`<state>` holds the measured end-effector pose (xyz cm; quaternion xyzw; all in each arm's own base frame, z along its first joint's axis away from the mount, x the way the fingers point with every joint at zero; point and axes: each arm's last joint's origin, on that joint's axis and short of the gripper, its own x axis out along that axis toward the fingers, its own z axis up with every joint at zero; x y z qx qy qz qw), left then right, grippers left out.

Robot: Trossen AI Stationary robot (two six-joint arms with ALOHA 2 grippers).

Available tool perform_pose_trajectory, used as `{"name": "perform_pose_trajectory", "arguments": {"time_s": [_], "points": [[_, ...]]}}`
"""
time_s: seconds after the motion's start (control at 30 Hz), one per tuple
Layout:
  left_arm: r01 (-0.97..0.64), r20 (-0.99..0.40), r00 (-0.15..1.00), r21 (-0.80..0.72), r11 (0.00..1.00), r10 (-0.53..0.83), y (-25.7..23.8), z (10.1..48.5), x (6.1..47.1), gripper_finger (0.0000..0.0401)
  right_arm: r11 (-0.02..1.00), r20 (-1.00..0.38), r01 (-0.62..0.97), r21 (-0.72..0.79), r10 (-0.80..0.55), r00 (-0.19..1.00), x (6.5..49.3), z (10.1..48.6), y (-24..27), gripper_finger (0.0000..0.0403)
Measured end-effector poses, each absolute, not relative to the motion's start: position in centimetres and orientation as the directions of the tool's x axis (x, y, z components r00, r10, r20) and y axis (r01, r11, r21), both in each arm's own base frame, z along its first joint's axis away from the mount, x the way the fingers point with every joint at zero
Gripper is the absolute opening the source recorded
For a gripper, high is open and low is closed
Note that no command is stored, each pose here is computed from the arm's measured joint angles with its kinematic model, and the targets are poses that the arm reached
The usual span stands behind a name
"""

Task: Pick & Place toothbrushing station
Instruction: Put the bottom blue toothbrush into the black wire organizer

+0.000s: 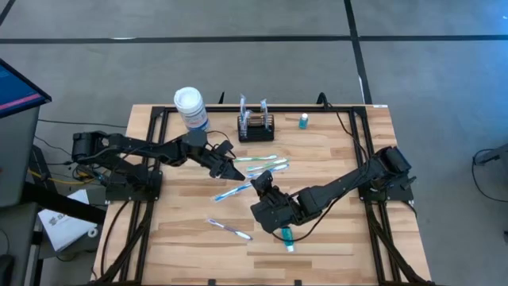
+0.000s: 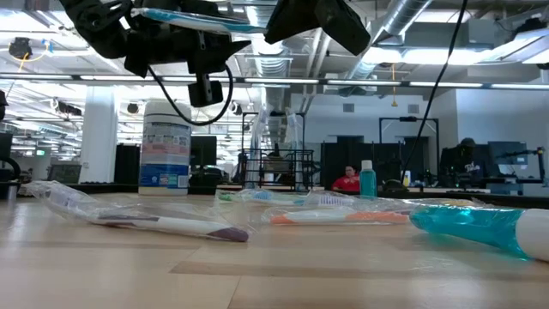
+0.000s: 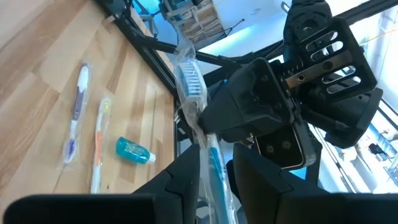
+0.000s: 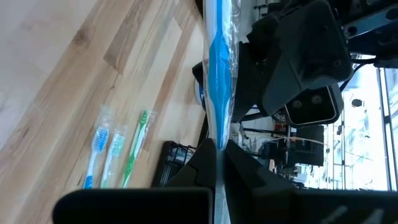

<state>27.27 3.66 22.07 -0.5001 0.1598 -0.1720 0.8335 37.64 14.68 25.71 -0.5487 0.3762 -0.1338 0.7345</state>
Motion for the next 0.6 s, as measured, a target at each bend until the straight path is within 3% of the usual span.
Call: {"name": "perform_pose_trajectory", "arguments": {"time_s": [0.6], "points": [[0.084, -0.126, 0.857, -0.922, 0.378, -0.499, 3.5, 20.9, 27.7, 0.0092, 0.345, -0.393, -0.218, -0.913, -0.604, 0.693, 37.8, 25.9, 14.8, 0.0001]]}}
